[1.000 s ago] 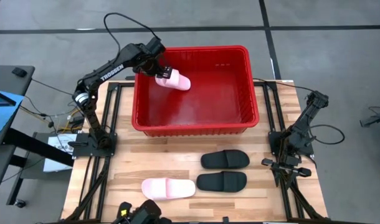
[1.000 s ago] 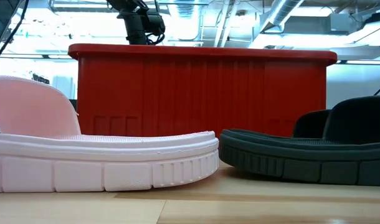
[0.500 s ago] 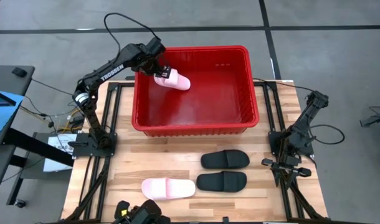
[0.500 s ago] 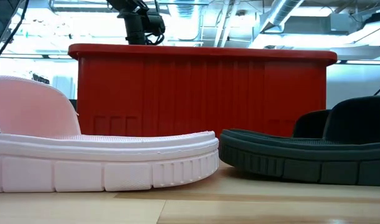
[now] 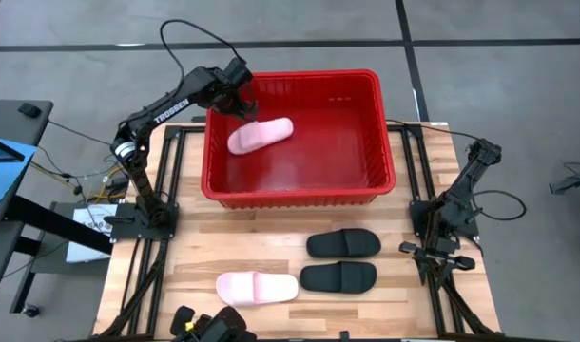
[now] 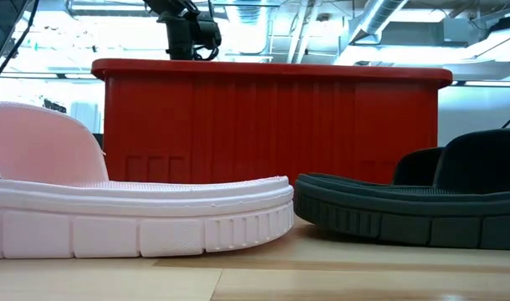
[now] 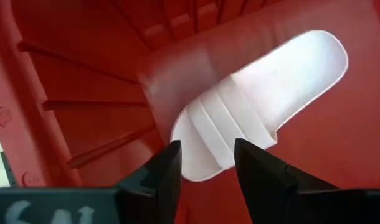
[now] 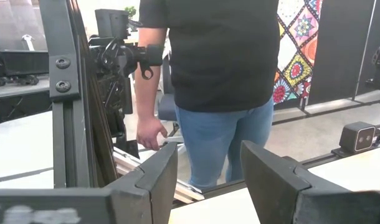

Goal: Pick and place slides into bin
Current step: Put the pink slide into the red bin

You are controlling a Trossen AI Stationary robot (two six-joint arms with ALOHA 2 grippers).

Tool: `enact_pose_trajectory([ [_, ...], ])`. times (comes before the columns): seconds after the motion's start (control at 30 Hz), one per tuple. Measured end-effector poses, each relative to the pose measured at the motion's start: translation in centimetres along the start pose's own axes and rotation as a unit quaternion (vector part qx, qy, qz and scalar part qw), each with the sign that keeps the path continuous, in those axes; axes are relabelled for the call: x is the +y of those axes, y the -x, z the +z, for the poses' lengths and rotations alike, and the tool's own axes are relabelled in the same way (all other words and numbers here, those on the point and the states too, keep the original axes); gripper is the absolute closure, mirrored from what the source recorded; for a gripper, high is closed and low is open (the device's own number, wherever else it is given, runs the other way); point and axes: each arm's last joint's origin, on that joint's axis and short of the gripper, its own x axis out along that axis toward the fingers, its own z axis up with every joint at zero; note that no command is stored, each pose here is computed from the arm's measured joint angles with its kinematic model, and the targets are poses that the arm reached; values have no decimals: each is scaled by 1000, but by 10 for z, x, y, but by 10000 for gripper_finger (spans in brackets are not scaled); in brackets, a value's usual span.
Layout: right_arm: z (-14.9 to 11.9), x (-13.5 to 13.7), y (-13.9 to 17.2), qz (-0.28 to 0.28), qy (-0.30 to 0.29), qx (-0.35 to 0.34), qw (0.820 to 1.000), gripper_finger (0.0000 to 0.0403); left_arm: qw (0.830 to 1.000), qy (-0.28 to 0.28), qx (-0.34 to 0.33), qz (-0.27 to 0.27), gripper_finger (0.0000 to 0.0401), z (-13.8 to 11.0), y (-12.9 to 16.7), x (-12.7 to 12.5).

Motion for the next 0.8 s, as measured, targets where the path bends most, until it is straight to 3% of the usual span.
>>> enact_pose_trajectory([
  [0.6,0,0,0,0,0,0,1000,236,1000,-9,1,-3,261,0,0,0],
  [0.8,0,0,0,0,0,0,1000,236,997,-53,-32,-53,261,10,28,-4],
])
